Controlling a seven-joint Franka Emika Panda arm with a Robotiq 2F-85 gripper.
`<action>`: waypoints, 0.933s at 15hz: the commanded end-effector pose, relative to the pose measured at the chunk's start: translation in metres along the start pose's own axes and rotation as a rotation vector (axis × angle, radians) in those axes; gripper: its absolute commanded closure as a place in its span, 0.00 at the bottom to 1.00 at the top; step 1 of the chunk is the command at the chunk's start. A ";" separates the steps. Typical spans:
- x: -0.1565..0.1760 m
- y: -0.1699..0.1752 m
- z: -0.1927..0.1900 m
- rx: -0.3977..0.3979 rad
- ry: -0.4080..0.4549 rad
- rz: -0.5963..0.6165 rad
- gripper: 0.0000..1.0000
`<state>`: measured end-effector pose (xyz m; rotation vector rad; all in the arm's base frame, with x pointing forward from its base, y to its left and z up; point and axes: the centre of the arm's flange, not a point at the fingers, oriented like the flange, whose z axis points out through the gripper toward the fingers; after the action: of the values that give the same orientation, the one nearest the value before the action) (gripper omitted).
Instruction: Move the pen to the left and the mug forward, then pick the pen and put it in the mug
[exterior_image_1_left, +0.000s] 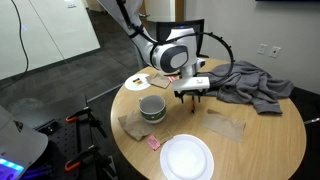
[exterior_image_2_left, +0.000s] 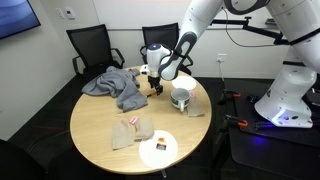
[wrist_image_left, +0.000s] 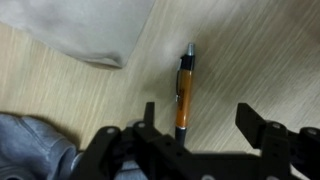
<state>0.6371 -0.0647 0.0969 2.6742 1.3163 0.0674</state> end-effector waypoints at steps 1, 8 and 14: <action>0.008 0.008 0.005 0.013 -0.026 0.014 0.16; 0.011 0.013 0.014 0.080 -0.069 0.026 0.30; 0.017 0.017 0.016 0.147 -0.111 0.033 0.83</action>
<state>0.6504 -0.0626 0.0834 2.7344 1.3235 -0.1386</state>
